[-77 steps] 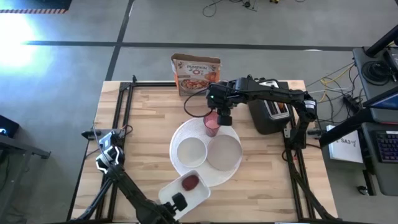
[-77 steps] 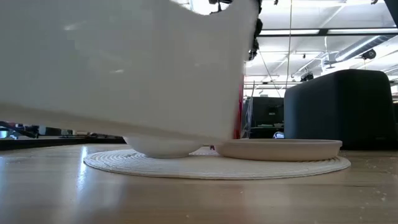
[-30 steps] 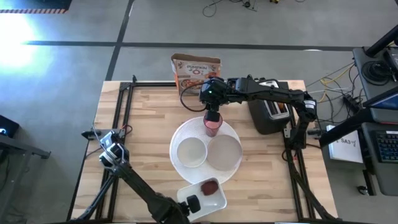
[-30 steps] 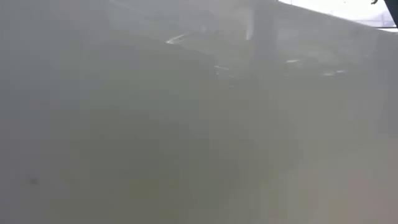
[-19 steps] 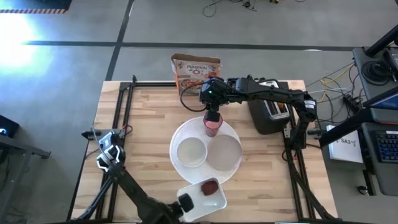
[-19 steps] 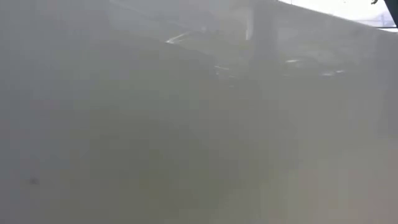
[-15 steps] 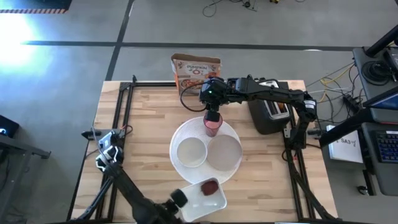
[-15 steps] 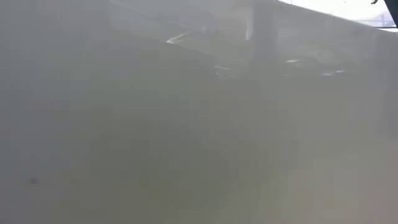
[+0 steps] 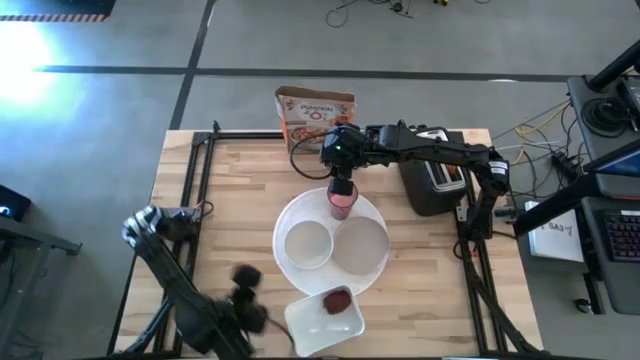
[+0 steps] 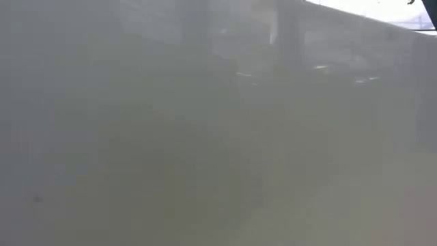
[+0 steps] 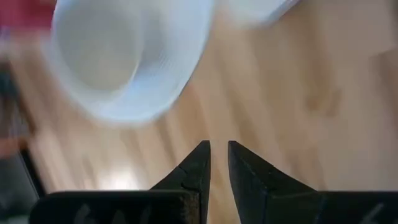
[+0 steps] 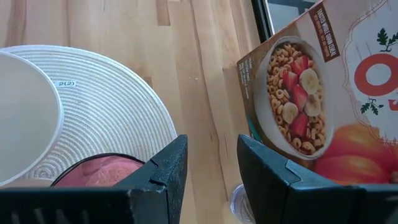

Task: Arrange a breakfast setting
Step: Move the white bin to the bottom right of the table

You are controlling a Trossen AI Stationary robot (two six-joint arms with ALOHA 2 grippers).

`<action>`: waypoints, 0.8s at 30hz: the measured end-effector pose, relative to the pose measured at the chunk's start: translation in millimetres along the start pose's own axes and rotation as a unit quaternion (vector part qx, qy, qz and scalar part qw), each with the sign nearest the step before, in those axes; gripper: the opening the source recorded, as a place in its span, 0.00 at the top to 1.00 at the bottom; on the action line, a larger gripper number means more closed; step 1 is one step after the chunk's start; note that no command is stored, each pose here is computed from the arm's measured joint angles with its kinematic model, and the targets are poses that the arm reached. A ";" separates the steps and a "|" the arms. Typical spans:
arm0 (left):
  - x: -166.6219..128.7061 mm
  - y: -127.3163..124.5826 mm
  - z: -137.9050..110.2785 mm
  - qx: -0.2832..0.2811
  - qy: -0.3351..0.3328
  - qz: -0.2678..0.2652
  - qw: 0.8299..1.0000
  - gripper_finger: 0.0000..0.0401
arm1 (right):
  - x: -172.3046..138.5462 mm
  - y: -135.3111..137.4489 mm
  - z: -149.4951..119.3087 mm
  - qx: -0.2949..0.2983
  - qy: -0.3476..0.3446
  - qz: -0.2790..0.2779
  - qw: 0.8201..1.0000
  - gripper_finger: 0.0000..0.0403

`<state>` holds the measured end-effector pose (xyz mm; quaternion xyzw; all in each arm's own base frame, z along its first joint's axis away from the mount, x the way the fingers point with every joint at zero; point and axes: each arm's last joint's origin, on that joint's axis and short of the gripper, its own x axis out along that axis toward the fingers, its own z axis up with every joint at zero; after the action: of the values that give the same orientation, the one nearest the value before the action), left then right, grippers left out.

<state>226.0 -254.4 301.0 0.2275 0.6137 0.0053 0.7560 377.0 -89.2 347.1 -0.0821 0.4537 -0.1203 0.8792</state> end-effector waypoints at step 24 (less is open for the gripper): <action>70.2 55.1 -103.9 -0.259 -0.216 0.170 0.926 0.90 | -0.1 -0.9 4.6 0.227 -0.024 0.002 0.974 0.68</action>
<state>161.6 -149.7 240.4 0.1207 0.3643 0.2433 0.8908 380.5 -89.9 350.0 0.1178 0.3935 -0.2168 0.8856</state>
